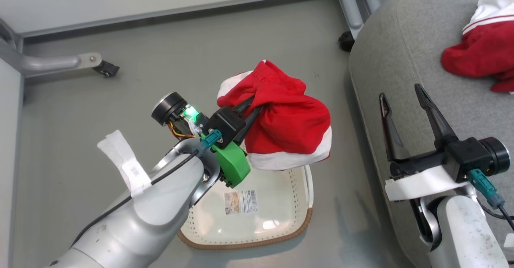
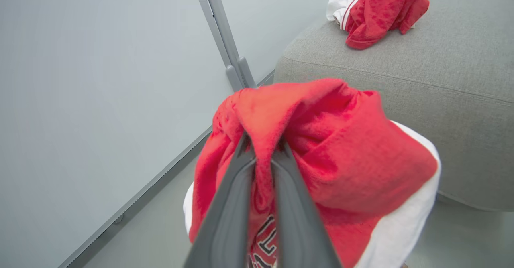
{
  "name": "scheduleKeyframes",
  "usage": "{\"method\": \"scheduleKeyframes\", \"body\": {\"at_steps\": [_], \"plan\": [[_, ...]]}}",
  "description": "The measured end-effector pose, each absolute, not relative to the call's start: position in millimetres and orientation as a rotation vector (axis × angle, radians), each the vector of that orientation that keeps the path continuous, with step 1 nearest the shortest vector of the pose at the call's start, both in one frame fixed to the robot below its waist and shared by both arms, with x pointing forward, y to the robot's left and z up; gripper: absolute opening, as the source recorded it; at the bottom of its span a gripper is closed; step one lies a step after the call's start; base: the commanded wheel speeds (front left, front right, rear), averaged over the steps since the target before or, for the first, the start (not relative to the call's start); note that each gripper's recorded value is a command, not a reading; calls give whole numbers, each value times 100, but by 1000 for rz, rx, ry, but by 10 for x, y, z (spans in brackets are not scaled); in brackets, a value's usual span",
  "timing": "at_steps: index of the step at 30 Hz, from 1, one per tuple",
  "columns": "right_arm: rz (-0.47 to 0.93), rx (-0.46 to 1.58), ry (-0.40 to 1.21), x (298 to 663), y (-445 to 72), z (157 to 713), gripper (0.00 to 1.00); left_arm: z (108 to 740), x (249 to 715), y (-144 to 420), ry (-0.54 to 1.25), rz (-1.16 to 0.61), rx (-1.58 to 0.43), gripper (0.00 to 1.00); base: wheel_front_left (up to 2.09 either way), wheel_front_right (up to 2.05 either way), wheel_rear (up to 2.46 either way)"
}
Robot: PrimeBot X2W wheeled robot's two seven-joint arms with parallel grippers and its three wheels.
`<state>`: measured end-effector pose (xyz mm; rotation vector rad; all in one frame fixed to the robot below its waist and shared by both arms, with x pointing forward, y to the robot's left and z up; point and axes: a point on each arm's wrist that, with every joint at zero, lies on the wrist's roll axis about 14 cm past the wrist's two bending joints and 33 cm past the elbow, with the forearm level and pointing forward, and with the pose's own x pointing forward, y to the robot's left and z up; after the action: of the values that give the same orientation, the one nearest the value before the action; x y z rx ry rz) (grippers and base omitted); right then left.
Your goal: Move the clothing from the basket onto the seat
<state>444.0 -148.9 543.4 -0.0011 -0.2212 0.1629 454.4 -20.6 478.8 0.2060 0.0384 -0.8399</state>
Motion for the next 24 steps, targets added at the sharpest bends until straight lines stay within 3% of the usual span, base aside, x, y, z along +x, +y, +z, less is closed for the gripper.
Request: {"method": "scheduleKeyframes", "body": {"at_steps": [14,24], "plan": [[156,27,-248,4197,-1507,5578,100,5836,4489,-105,-242,-736,97,0,0,0,0],[142,34,-246,4107,-1556,5583,100,5967,4447,-34,-282,-713,94,0,0,0,0]]}}
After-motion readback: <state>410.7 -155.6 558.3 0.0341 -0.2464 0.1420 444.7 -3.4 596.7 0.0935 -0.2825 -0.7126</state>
